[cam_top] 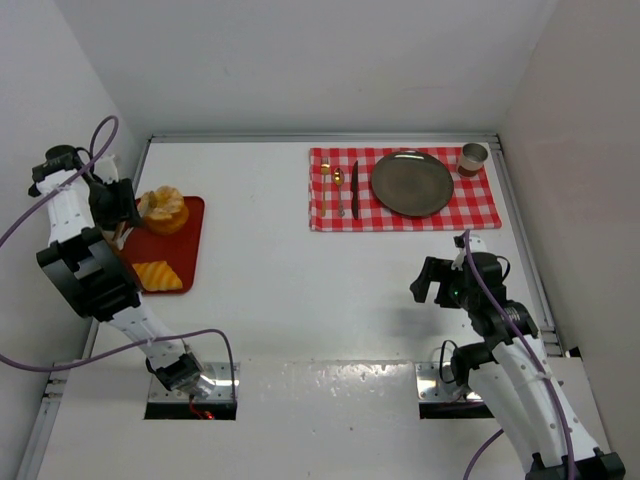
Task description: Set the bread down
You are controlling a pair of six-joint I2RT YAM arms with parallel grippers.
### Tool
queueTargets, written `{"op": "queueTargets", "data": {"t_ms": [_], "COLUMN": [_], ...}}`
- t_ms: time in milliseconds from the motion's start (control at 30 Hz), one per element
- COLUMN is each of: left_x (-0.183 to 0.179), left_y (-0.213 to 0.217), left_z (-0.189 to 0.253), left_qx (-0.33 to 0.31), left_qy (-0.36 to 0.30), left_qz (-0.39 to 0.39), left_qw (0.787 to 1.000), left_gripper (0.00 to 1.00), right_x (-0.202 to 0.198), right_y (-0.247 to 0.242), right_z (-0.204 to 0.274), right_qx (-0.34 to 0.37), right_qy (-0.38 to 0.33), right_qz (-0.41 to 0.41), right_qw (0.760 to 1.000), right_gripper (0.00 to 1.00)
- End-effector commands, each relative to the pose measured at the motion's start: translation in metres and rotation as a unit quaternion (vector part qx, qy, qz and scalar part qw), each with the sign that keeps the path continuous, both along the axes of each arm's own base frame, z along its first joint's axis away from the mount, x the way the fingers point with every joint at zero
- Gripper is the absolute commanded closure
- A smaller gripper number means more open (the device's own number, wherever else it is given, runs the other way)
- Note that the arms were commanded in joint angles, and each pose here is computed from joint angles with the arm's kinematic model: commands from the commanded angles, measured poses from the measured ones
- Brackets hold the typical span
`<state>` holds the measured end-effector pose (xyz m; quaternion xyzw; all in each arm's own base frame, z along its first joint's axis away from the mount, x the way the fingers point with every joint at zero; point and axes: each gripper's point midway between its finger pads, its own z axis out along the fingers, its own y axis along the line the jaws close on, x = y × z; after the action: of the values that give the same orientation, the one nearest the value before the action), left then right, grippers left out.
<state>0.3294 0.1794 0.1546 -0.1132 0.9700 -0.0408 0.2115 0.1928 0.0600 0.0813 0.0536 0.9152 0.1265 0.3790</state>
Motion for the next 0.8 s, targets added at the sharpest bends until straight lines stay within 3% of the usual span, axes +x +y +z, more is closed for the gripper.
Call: {"op": "queueTargets", "data": {"t_ms": [0, 133, 233, 267, 367, 633, 767], "left_x": [0.01, 0.011, 0.009, 0.009, 0.015, 0.03, 0.041], "left_y": [0.01, 0.006, -0.001, -0.001, -0.001, -0.023, -0.051], "left_z": [-0.001, -0.009, -0.015, -0.015, -0.007, 0.059, 0.086], "left_qx": [0.003, -0.014, -0.031, -0.031, -0.032, -0.068, -0.058], "left_qy": [-0.011, -0.006, -0.003, -0.003, -0.019, -0.094, -0.12], "left_qz": [0.008, 0.004, -0.001, -0.001, -0.005, -0.049, -0.101], "left_qw": [1.0, 1.0, 1.0, 1.0, 0.999, 0.992, 0.986], "left_gripper": [0.43, 0.46, 0.57, 0.68, 0.86, 1.0, 1.0], "right_x": [0.007, 0.008, 0.007, 0.007, 0.008, 0.01, 0.008], "right_y": [0.0, 0.0, -0.001, 0.0, 0.0, 0.0, -0.007], "right_z": [0.01, 0.011, 0.011, 0.01, 0.012, 0.016, 0.013], "right_qx": [0.001, 0.001, 0.001, 0.001, 0.002, 0.005, -0.01], "right_qy": [-0.017, -0.018, -0.017, -0.016, -0.017, -0.024, -0.012], "right_qz": [-0.004, -0.005, -0.007, -0.004, -0.006, -0.01, -0.025], "right_qw": [1.0, 1.0, 1.0, 1.0, 1.0, 1.0, 1.0], "right_gripper": [0.01, 0.01, 0.01, 0.01, 0.01, 0.03, 0.03]}}
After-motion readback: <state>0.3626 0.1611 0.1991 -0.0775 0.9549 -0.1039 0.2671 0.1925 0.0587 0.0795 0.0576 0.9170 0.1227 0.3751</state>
